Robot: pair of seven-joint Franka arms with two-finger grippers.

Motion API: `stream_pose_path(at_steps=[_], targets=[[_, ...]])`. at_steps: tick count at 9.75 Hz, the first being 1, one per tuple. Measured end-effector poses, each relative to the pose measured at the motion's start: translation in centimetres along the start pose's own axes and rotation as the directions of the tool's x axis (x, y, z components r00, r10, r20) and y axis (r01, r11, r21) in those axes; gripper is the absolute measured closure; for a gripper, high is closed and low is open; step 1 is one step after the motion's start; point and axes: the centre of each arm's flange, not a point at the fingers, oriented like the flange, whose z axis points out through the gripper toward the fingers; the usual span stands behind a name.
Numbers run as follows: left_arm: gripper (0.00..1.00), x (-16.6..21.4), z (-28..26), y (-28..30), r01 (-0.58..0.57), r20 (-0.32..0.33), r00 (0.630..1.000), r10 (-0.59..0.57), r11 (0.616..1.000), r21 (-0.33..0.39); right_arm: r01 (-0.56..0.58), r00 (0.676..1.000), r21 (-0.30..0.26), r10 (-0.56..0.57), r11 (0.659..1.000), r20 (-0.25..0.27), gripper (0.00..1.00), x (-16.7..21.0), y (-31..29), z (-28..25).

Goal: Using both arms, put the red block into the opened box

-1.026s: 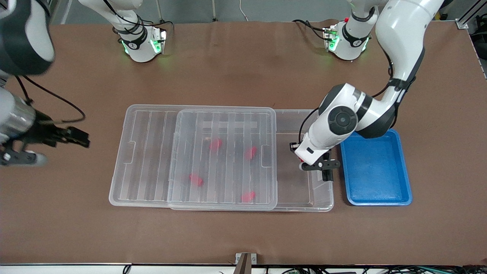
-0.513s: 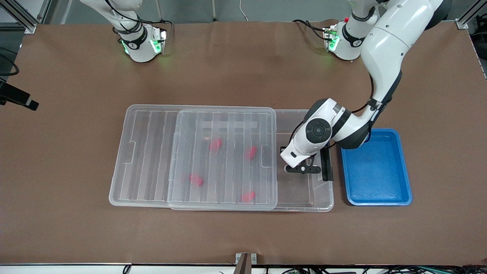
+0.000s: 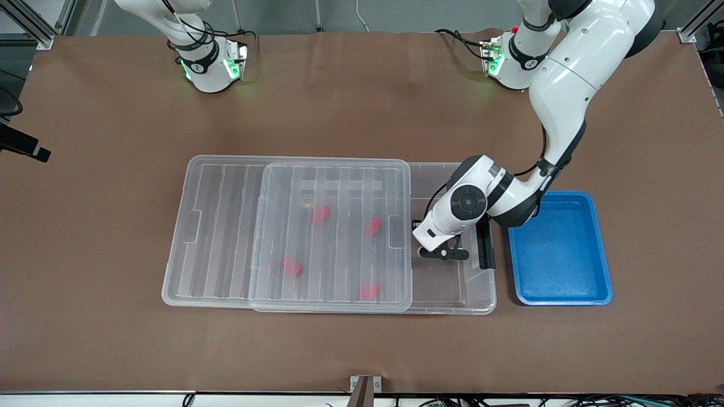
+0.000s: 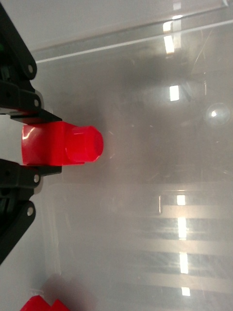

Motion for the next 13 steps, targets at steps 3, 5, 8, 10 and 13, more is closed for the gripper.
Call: stream_pose_path(at_steps=[3, 5, 8, 10, 13], targets=[[0.23, 0.1, -0.1, 0.1, -0.001, -0.006, 1.000, 0.001, 1.000, -0.004, 0.013, 1.000, 0.011, -0.013, 1.000, 0.002, 0.00, 0.0, -0.1, 0.1], [0.01, 0.4, -1.0, 0.2, -0.002, -0.024, 1.000, 0.002, 1.000, -0.007, 0.021, 1.000, 0.012, -0.021, 1.000, 0.003, 0.00, 0.0, -0.5, 0.1], [0.00, 0.3, -4.7, 0.6, -0.009, -0.052, 0.999, 0.009, 1.000, 0.008, 0.021, 1.000, 0.012, -0.021, 1.000, -0.001, 0.00, 0.1, -0.6, 0.4], [0.00, 0.1, -6.6, 0.7, -0.011, -0.058, 0.998, 0.012, 1.000, 0.025, 0.023, 1.000, 0.015, -0.023, 1.000, -0.015, 0.00, -0.1, -0.4, 0.9], [0.00, -0.2, -10.8, 0.3, -0.002, -0.081, 0.997, 0.007, 0.998, 0.059, 0.058, 0.998, 0.002, -0.058, 0.998, -0.017, 0.00, -0.5, -0.1, 0.9]])
